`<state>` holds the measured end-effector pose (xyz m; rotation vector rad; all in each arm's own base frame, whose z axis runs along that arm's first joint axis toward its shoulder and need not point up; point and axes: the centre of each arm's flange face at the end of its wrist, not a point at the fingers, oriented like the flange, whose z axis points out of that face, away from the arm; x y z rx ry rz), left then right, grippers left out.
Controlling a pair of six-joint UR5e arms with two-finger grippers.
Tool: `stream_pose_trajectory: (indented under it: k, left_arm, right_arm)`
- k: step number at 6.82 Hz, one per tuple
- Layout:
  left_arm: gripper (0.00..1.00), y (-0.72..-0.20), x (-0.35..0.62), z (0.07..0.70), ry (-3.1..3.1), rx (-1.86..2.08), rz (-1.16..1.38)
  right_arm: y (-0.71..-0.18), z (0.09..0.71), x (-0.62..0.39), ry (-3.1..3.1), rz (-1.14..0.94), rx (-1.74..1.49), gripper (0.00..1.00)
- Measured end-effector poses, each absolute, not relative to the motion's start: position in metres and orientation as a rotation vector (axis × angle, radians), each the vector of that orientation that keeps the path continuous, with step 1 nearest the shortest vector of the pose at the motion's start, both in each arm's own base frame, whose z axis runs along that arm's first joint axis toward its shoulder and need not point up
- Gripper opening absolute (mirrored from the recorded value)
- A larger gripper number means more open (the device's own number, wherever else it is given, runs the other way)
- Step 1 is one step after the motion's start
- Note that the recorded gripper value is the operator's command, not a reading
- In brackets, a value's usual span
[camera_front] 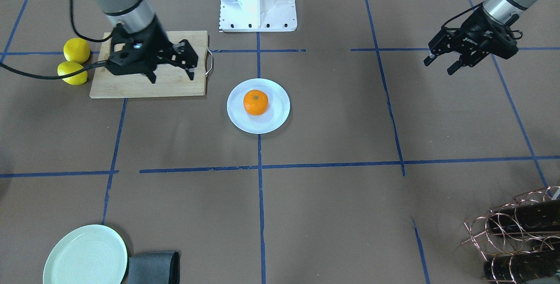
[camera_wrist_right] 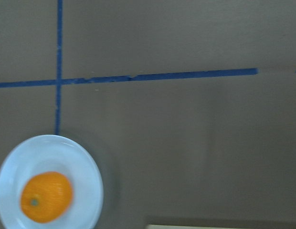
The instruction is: Pick orange to plate
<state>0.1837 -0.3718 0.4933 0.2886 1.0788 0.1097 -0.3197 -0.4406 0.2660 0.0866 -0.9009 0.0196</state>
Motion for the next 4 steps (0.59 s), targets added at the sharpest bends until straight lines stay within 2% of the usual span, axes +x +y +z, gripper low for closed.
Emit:
stream_pose_trajectory:
  k: [2,4]
  left_arm:
    - [0.83,-0.379,0.117,0.545,1.0,0.356,0.211]
    - [0.83,-0.389,0.059,0.571,0.959,0.344,0.256]
  right_arm:
    - [-0.46,0.366,-0.205,-0.818,-0.14,0.122,1.0]
    - [-0.476,0.454,-0.1,-0.799,-0.211,0.126,1.0]
